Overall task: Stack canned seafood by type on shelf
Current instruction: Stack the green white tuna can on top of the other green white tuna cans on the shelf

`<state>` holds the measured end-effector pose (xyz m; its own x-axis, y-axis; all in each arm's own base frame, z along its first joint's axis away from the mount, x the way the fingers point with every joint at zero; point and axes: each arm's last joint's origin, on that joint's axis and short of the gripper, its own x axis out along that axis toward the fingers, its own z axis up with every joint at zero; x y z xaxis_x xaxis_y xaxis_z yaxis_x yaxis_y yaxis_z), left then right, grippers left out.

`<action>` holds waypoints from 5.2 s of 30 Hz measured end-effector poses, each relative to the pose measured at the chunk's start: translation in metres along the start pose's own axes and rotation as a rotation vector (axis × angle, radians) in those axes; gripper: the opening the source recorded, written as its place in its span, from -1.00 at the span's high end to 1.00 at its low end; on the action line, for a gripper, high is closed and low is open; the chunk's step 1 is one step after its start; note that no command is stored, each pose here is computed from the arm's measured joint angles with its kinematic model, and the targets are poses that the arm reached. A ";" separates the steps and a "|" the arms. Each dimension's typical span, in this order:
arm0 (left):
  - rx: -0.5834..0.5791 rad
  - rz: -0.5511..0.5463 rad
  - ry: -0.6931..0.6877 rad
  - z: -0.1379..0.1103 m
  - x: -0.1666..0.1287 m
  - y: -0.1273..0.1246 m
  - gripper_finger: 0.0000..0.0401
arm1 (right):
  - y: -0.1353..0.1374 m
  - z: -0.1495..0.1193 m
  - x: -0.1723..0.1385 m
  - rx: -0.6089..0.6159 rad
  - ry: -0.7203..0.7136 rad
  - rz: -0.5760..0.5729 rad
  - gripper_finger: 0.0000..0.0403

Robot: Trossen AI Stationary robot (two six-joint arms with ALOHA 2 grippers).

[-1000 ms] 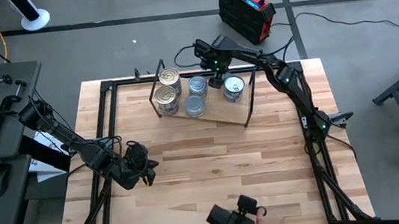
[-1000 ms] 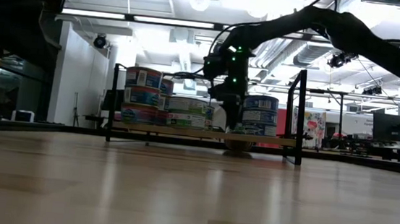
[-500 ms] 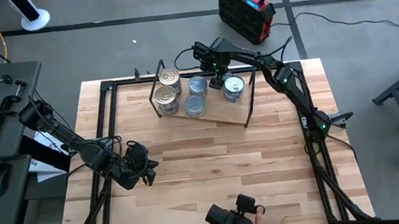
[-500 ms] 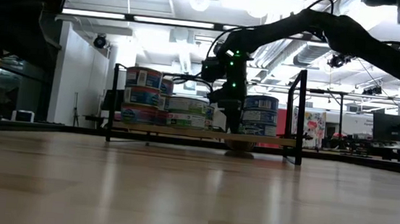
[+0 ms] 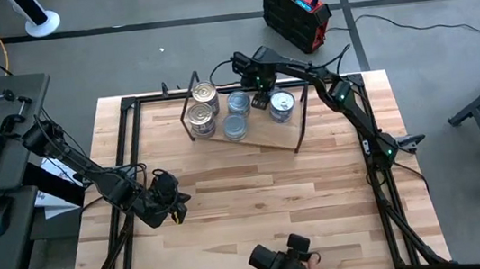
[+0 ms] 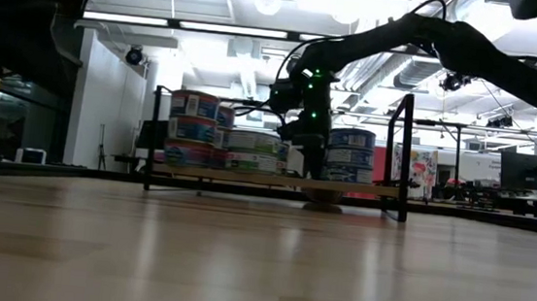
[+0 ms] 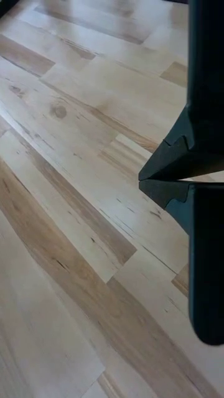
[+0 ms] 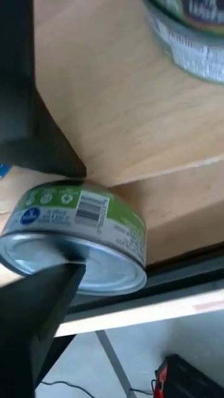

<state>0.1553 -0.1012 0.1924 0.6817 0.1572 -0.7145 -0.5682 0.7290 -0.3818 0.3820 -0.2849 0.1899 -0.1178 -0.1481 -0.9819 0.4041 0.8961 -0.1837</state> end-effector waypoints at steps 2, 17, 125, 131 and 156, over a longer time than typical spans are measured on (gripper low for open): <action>0.000 0.000 0.000 0.000 0.000 0.000 1.00 | 0.001 0.000 0.000 -0.010 0.005 0.000 -0.01; 0.017 0.005 0.002 0.000 0.000 0.001 1.00 | 0.008 0.000 -0.006 -0.048 0.022 -0.064 0.50; 0.109 0.032 0.000 -0.001 0.000 0.003 1.00 | 0.155 -0.018 -0.094 -0.365 -0.512 -0.376 -0.33; 0.109 0.032 0.000 -0.001 0.000 0.003 1.00 | 0.155 -0.014 -0.097 -0.367 -0.556 -0.386 -0.34; 0.122 0.052 0.011 -0.001 0.000 0.006 1.00 | 0.069 -0.044 -0.152 -0.107 -0.524 -0.276 -0.33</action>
<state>0.1514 -0.0980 0.1894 0.6476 0.1899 -0.7379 -0.5418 0.7957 -0.2707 0.3876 -0.1822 0.3286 0.2678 -0.5438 -0.7954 0.3258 0.8280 -0.4564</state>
